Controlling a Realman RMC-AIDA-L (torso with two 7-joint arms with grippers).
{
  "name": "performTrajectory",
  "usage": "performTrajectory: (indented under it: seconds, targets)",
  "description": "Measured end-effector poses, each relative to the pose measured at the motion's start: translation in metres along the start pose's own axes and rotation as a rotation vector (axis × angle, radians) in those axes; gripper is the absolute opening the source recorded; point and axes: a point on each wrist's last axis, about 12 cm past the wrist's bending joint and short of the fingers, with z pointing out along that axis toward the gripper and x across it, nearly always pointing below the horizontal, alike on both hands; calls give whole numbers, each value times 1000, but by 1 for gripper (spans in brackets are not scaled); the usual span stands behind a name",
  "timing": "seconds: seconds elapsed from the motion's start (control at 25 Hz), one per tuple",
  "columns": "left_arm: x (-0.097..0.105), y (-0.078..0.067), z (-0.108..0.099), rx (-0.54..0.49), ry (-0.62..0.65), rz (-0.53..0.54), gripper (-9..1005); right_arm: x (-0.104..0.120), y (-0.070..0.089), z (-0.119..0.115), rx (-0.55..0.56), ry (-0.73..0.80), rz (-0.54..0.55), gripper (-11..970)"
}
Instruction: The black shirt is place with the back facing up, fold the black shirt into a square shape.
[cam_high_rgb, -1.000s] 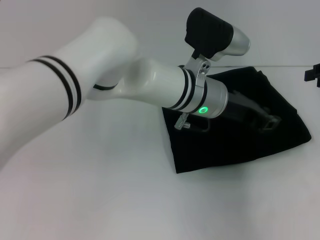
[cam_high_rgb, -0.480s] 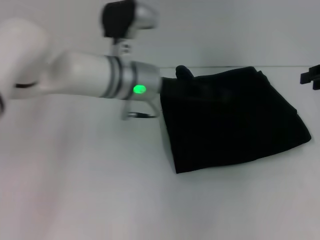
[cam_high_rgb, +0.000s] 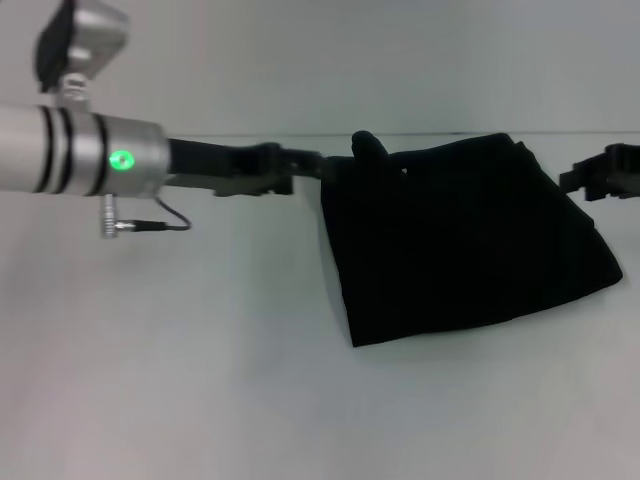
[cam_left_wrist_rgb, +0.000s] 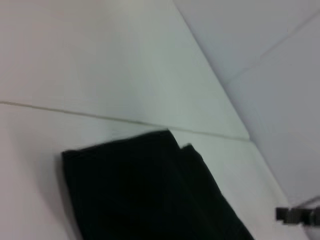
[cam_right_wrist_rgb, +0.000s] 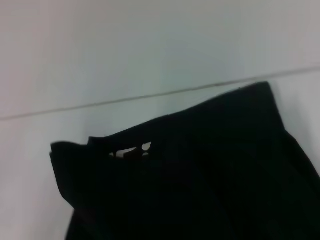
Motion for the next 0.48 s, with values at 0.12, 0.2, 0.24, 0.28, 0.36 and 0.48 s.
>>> performTrajectory:
  seconds: [0.12, 0.2, 0.24, 0.28, 0.36, 0.48]
  targets:
    - [5, 14, -16, -8, -57, -50, 756, 5, -2, 18, 52, -72, -175, 457]
    - [5, 14, -16, -8, -57, -50, 756, 5, -2, 18, 52, -72, -175, 457]
    - [6, 15, -16, -9, -59, -53, 756, 7, -3, 23, 68, -92, -206, 457]
    - [7, 15, -16, -10, -60, -57, 756, 10, -3, 29, 82, -107, -233, 457]
    - [9, 16, -16, -9, -59, -60, 756, 14, -2, 38, 107, -137, -283, 456]
    - [10, 16, -14, -6, -57, -66, 757, 20, 0, 51, 125, -152, -328, 456]
